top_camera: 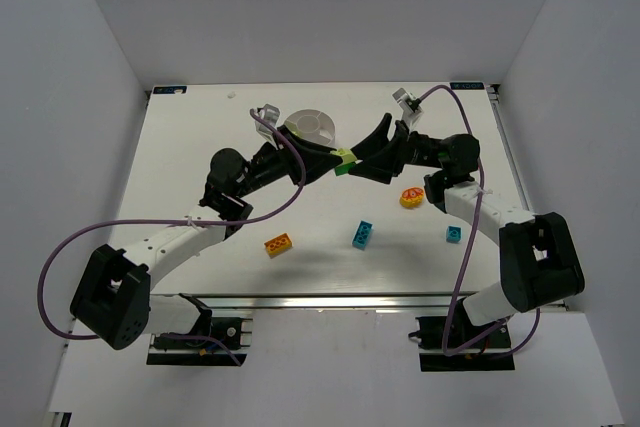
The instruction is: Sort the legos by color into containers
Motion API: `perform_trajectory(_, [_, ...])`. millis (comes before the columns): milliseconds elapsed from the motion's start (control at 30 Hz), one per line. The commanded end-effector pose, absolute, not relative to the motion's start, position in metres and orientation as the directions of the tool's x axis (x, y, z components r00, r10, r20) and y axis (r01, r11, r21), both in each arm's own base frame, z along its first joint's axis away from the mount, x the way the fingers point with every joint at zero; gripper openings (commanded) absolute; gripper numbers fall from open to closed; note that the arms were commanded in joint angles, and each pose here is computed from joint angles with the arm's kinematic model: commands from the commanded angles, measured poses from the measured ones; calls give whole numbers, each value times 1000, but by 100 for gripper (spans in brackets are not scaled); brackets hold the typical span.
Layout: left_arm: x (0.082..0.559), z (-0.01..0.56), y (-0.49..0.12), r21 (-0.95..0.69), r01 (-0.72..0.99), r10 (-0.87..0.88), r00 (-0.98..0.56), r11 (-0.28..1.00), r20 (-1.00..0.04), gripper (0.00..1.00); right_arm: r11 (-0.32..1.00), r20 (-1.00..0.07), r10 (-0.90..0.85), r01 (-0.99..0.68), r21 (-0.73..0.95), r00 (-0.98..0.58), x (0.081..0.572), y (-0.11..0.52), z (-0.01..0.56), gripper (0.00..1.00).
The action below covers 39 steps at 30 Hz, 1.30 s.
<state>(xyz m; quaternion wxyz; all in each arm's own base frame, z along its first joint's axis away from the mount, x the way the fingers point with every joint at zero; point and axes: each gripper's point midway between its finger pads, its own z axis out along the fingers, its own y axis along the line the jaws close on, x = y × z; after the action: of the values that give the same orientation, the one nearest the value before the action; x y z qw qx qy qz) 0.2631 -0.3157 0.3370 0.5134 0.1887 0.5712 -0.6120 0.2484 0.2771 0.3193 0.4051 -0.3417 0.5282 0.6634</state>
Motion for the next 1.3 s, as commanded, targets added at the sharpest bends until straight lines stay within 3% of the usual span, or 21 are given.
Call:
perform_trajectory(0, [260,353,-315,-477,863,-441,-369,165,-818,0,-110,-916,221,-942,317,-334,244,274,335,70])
perform_trajectory(533, [262,356,-316,-472,867,-448,-361,161,-817,0,-115,-911,210,-935,337,-354,249,276,332,60])
perform_trajectory(933, [263,364,-318,-453,879,-453,-347,148,-821,0,-100,-903,202,-925,367,-380,254,277,327,70])
perform_trajectory(1200, [263,363,-318,-452,879,-449,-347,150,-823,0,-101,-905,207,-929,357,-371,254,276,328,60])
perform_trajectory(1267, [263,362,-318,-453,879,-448,-348,149,-824,0,-105,-905,205,-928,358,-373,254,277,328,61])
